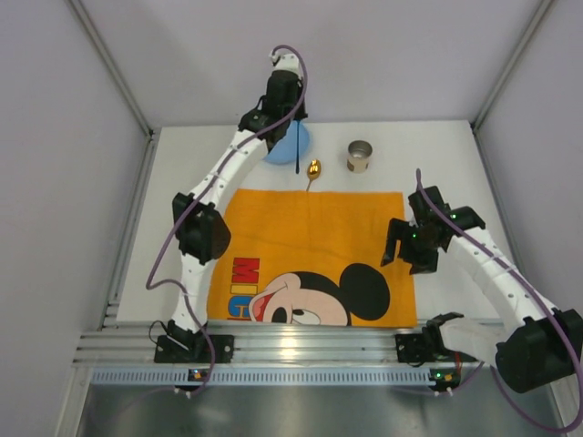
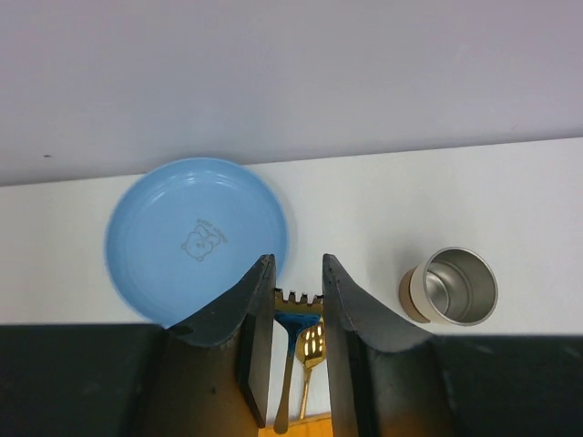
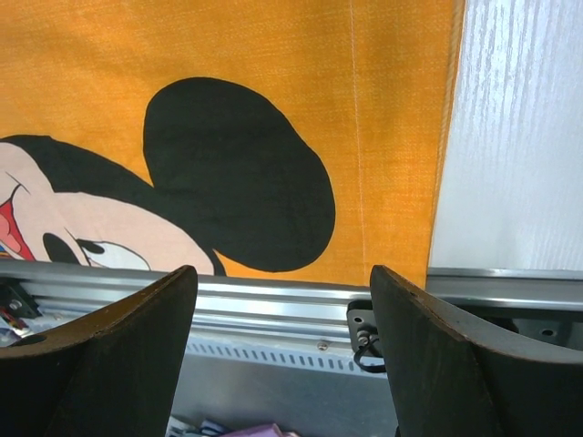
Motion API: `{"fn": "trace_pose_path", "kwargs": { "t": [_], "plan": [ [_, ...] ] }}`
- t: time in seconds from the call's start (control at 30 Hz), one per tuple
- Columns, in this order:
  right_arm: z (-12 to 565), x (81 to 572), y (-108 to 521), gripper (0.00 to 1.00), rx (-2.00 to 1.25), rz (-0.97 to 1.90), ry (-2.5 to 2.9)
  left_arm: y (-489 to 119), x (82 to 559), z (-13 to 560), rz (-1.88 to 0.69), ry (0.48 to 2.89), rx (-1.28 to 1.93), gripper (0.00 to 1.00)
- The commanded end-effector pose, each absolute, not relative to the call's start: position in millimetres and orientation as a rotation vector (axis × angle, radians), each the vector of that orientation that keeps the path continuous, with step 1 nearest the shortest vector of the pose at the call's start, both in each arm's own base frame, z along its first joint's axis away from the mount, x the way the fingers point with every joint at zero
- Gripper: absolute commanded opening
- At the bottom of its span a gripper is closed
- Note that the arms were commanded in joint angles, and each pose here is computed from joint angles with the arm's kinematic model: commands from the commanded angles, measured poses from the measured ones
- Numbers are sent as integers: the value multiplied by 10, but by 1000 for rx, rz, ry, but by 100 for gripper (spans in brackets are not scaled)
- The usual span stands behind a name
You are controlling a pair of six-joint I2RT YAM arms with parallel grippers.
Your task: Set the dinner table for one person
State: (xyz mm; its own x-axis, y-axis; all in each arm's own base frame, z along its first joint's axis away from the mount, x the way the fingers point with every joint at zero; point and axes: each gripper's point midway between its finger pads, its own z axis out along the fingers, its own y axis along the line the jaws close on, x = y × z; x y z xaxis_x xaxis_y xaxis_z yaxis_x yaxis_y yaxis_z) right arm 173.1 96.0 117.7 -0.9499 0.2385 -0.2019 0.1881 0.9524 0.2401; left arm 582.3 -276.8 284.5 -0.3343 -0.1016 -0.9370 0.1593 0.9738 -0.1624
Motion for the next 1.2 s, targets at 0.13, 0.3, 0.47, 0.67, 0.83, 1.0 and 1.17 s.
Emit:
{"fn": "trace_pose_path", "kwargs": {
  "t": [0.13,0.3,0.47,0.67,0.83,1.0,1.17],
  "plan": [
    [1237,1985,1079,77,303,403,2808,-2135,5111,3534,-174,1854,-9,0],
    [1222,2160,1191,77,256,454,2804,-2013,4560,3220,-214,2039,28,0],
    [1216,2337,1250,77,193,459,2811,-1777,3850,2492,-197,2290,27,0],
    [1200,2401,1302,76,157,488,2808,-1483,3086,1996,-194,2449,0,0],
    [1034,2281,1307,76,146,506,2854,-1358,2810,1591,-155,2548,-50,0],
    [981,2225,1302,76,130,515,2861,-1340,2796,1309,-144,2556,-65,0],
    [976,2182,1292,76,123,515,2859,-1314,2992,1086,-54,2556,-30,0]
  ]
}}
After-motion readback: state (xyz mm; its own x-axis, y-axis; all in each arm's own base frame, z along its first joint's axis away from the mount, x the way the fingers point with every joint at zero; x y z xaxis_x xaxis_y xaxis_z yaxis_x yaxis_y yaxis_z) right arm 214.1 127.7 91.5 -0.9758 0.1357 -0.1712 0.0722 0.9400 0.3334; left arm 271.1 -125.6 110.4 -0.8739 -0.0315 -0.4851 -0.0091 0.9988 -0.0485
